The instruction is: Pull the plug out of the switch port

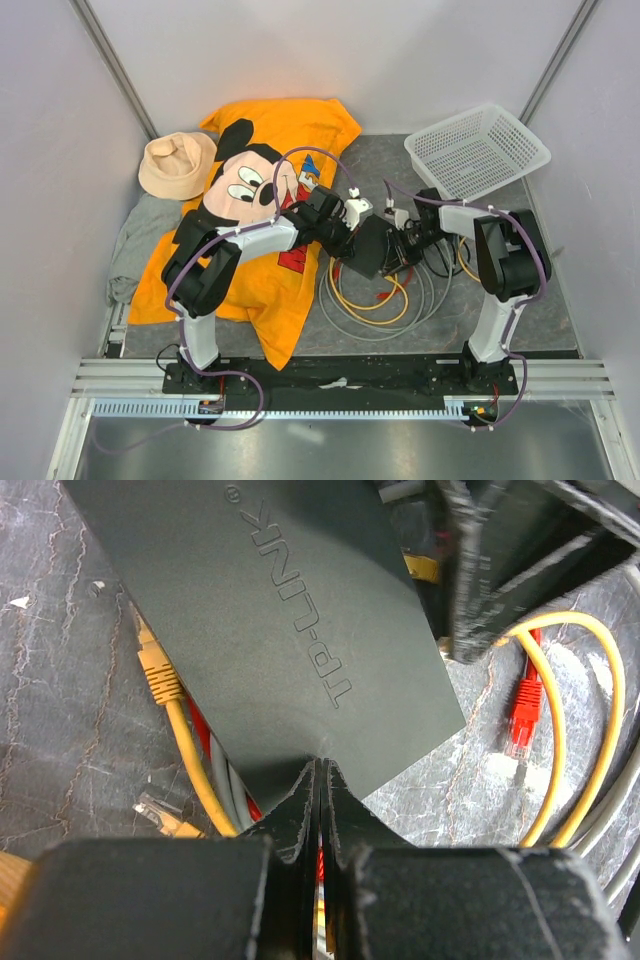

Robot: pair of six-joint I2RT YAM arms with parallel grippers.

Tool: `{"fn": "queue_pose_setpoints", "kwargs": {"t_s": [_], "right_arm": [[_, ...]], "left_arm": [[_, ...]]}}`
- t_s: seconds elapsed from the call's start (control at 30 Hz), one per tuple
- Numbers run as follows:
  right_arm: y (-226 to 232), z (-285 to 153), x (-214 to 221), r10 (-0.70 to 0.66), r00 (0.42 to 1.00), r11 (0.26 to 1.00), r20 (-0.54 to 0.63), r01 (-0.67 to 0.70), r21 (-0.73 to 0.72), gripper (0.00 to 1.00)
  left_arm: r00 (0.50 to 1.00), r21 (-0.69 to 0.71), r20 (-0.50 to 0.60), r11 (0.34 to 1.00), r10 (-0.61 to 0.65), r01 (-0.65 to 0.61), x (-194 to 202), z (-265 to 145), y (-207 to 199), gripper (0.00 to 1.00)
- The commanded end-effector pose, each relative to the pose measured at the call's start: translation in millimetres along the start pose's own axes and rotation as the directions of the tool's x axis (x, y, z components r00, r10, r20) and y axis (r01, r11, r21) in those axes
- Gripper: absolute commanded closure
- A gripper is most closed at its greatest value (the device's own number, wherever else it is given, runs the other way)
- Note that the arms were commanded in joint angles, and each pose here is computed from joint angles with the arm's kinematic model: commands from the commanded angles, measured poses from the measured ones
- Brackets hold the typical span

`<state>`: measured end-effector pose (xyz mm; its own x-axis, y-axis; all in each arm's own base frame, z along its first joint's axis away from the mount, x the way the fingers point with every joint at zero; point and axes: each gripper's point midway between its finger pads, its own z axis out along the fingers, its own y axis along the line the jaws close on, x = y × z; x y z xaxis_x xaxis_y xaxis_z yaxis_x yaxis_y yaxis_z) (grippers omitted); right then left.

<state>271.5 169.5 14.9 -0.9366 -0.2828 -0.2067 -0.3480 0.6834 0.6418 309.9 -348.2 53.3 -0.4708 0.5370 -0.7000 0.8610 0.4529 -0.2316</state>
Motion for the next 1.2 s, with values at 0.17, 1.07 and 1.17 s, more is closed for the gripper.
{"fn": "queue_pose_setpoints", "kwargs": {"t_s": [0.17, 1.07, 1.17], "right_arm": [[-48, 1, -42, -0.027, 0.999, 0.993, 0.038, 0.022, 0.120, 0.95], [42, -262, -90, -0.426, 0.791, 0.885, 0.439, 0.262, 0.385, 0.97], [20, -302, -92, -0.422, 0.771, 0.869, 0.478, 0.194, 0.455, 0.97]], "left_arm": [[0.996, -0.049, -0.087, 0.999, -0.029, 0.024, 27, 9, 9, 0.98], [0.991, -0.082, 0.094, 0.993, 0.097, -0.090, -57, -27, 5, 0.99], [0.990, -0.094, 0.108, 0.992, 0.094, -0.084, -62, -32, 5, 0.98]]}}
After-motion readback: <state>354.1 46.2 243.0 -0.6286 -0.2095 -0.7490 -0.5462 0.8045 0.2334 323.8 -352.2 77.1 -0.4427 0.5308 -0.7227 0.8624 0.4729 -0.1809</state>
